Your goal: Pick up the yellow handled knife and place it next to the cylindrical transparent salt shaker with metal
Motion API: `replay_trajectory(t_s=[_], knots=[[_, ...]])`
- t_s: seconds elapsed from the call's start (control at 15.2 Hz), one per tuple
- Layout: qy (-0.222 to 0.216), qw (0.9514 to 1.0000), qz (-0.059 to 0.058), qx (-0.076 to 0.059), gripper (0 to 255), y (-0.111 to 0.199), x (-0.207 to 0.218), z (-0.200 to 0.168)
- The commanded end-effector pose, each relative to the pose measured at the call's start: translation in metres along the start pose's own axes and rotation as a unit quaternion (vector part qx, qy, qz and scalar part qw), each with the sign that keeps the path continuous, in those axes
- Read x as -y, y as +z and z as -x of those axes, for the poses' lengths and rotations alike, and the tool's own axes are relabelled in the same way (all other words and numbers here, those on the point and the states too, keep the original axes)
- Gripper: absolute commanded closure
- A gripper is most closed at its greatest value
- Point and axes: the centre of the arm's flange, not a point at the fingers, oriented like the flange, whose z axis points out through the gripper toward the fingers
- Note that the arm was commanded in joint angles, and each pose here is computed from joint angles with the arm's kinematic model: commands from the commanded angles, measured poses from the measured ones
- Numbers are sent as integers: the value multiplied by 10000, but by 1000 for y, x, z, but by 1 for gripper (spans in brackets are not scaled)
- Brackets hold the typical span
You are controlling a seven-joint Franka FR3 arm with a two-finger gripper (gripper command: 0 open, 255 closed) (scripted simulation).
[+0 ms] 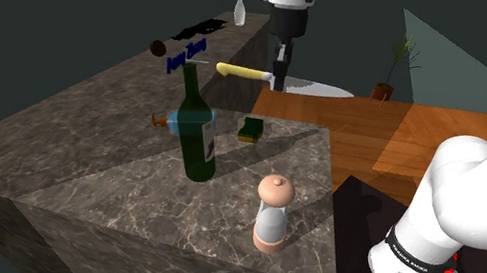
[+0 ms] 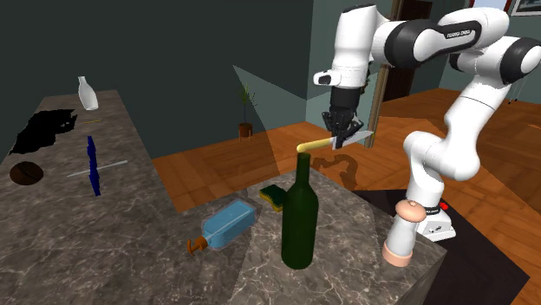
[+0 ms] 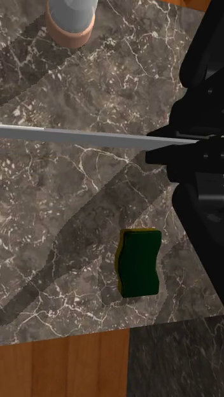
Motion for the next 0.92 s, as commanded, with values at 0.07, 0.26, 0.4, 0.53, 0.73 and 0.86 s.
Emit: replay_trajectory(t_s=[0.07,0.26,0.4,0.53,0.73,0.86], knots=[[5,10000,2,2,255,3,26,16],[5,10000,2,2,255,19,26,16],[5,10000,2,2,255,30,26,16],[5,10000,2,2,255,40,26,17],[5,10000,2,2,255,56,26,17],[5,10000,2,2,255,66,26,17]])
